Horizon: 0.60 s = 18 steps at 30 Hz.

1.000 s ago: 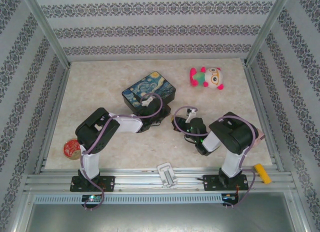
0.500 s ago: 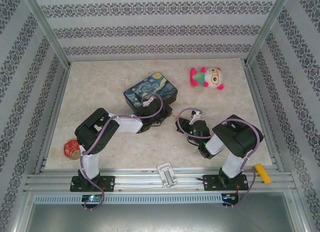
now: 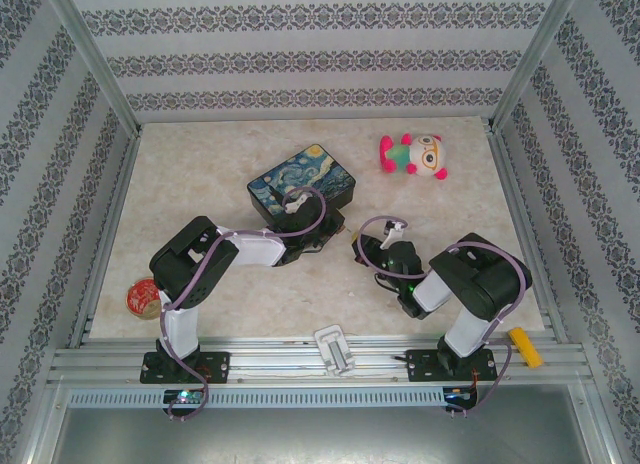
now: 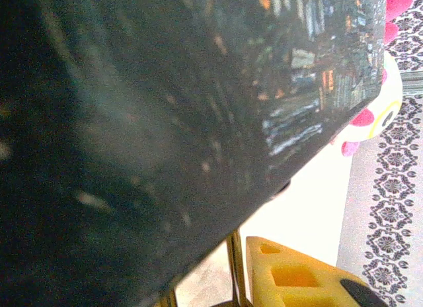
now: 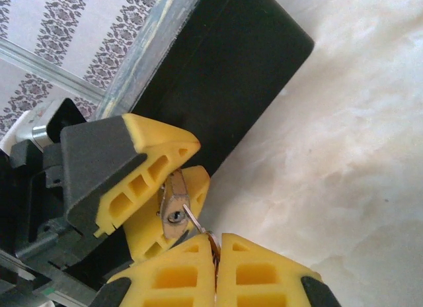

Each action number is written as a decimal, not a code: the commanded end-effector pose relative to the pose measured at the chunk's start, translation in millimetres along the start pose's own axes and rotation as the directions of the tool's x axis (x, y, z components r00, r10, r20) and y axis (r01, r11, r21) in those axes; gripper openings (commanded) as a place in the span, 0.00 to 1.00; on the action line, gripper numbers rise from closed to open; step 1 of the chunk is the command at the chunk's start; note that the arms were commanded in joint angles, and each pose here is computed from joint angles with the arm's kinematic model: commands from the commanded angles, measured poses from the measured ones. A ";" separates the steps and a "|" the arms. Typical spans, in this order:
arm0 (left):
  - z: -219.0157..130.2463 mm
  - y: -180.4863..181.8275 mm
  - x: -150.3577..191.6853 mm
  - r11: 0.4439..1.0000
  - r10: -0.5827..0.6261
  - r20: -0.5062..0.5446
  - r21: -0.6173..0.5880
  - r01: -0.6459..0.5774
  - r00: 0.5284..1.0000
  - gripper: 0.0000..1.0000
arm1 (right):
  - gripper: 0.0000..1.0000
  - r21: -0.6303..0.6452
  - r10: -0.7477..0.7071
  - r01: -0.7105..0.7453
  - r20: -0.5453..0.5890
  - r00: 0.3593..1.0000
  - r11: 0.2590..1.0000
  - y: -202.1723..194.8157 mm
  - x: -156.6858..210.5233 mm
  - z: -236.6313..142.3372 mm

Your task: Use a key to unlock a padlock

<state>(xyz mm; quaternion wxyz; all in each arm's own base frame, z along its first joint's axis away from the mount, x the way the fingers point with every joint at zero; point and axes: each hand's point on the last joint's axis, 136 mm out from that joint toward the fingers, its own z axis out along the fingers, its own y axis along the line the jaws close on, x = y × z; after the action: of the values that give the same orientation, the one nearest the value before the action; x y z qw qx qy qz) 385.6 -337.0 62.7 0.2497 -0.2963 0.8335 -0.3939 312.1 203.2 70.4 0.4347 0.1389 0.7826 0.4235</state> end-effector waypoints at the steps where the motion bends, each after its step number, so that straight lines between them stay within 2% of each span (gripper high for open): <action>1: 3.3 32.1 56.2 0.983 -0.172 -0.217 -0.102 0.153 0.961 0.04 | 0.00 -0.048 0.004 -0.004 -0.004 1.000 0.999 13.1 0.5 4.8; 18: 5.2 33.0 58.0 0.982 -0.180 -0.224 -0.099 0.161 0.958 0.04 | 0.00 -0.064 0.032 -0.033 -0.017 0.999 0.997 16.2 7.5 14.5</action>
<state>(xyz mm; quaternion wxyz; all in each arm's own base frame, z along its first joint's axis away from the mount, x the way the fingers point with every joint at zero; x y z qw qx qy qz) 385.7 -342.8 68.1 0.2411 -0.2991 0.8256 -0.4133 312.3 213.4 59.5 0.4158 0.1430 0.7879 0.4311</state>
